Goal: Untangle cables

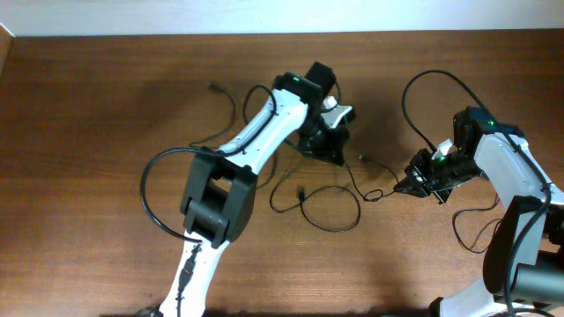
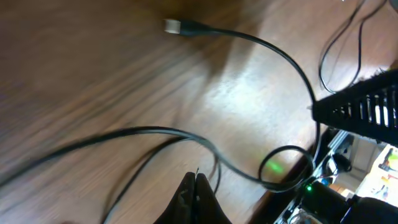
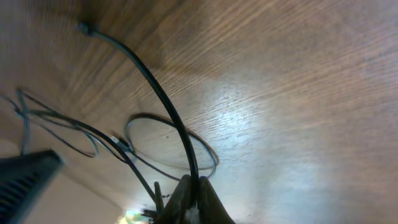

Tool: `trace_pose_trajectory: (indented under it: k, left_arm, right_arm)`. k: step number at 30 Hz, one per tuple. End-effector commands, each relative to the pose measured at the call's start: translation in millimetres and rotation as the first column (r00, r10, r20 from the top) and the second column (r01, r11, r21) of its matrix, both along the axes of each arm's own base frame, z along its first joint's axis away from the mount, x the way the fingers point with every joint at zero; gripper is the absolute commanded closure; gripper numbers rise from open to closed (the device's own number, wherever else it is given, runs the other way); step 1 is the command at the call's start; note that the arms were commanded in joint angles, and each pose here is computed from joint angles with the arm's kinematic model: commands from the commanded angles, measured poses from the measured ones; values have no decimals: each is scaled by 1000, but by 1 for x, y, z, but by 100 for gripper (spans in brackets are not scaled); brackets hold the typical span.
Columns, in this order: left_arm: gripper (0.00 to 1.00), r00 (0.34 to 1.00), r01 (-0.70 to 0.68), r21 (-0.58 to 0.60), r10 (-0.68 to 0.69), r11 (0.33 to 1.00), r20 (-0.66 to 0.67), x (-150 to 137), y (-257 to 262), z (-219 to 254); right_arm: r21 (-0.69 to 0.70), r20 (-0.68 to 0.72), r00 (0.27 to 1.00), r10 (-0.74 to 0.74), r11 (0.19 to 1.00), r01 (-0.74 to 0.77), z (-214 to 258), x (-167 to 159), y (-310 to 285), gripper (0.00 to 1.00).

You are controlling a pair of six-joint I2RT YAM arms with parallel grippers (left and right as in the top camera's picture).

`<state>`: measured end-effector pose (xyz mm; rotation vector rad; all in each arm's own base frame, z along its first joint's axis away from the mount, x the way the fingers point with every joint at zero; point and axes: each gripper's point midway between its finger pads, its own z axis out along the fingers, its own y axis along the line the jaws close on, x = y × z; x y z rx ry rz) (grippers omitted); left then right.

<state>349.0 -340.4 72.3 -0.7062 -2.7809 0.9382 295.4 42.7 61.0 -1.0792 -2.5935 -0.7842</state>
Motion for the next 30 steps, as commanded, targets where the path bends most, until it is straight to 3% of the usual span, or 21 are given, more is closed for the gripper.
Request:
trace_pose_trajectory:
  k: [1, 6, 8, 14, 16, 17, 21, 25, 30]
  left_arm:
    - [100, 996, 84, -40, -82, 996, 46, -5, -12, 3]
    - [98, 980, 170, -60, -163, 984, 113, -6, -16, 3]
    - [94, 935, 307, -70, -287, 949, 209, -13, -25, 2]
    - [91, 880, 378, 108, -393, 920, 269, -30, -37, -14]
    - [83, 872, 396, 108, -410, 912, 268, -38, -43, -15]
    - [72, 870, 400, 110, -414, 910, 269, -40, -45, -15]
    - [54, 870, 403, 112, -418, 908, 262, -42, -44, -15]
    - [55, 871, 417, 130, -436, 900, 226, -49, -36, -16]
    - [58, 811, 509, 153, -532, 847, 244, -53, -28, -18]
  right_arm:
    - [8, -98, 982, -162, 987, 163, 3, 0, 2, 96]
    - [-2, -93, 963, -253, 967, 254, 1, 14, -1, 96]
    - [-6, -118, 948, -296, 955, 297, 1, 15, -1, 96]
    - [-34, -140, 933, -331, 943, 330, -1, 14, -4, 96]
    - [-58, -137, 933, -333, 943, 328, -3, 13, -7, 96]
    - [-57, -137, 933, -333, 943, 329, -3, 13, -7, 96]
    - [-61, -134, 933, -335, 942, 330, -3, 14, -8, 96]
    - [-64, -133, 933, -335, 942, 329, -4, 14, -9, 96]
    - [-64, -133, 933, -335, 942, 329, -4, 14, -9, 96]
